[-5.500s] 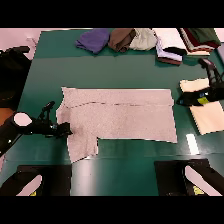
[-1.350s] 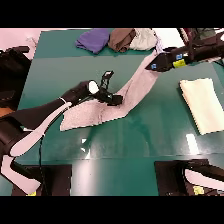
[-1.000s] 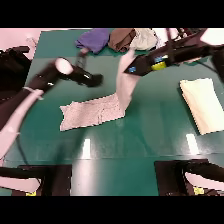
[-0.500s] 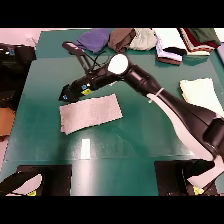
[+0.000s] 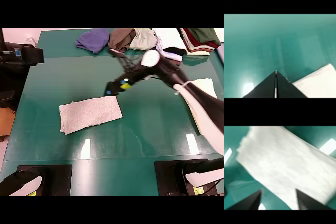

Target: Fold the shirts.

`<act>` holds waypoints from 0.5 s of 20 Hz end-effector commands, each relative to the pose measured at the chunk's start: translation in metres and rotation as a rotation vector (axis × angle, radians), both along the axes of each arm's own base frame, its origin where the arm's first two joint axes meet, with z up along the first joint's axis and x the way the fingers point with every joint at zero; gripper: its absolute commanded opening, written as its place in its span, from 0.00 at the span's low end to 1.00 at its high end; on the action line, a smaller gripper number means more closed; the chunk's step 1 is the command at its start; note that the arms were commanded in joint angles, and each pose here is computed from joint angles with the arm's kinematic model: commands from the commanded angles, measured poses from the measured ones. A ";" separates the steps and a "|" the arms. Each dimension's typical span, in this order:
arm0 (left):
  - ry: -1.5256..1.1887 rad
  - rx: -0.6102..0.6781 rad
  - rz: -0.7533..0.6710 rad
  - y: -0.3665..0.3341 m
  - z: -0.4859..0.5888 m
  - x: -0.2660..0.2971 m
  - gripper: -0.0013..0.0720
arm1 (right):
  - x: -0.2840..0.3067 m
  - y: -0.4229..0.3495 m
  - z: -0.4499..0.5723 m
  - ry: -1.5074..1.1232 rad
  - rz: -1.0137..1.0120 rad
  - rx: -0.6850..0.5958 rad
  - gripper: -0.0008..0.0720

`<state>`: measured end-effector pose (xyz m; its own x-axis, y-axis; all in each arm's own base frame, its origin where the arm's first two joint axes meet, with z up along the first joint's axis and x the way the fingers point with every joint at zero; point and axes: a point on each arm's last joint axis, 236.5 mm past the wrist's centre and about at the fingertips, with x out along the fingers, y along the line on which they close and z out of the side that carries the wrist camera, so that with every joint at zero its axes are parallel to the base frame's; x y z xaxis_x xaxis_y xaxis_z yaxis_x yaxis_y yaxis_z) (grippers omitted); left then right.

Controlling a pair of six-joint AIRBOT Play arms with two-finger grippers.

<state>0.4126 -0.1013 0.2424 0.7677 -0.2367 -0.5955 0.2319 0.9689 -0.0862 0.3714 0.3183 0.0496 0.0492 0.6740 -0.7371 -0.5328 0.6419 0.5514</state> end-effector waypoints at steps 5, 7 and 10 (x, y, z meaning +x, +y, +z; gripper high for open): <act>-0.022 -0.016 -0.068 -0.029 0.005 -0.005 0.05 | -0.004 -0.069 -0.111 0.296 -0.277 -0.063 0.88; -0.022 -0.017 -0.069 -0.029 0.005 -0.005 0.05 | -0.009 -0.032 -0.118 0.341 -0.231 0.010 0.88; -0.016 -0.016 -0.069 -0.029 0.004 -0.006 0.05 | -0.013 0.025 -0.124 0.378 -0.169 0.074 0.88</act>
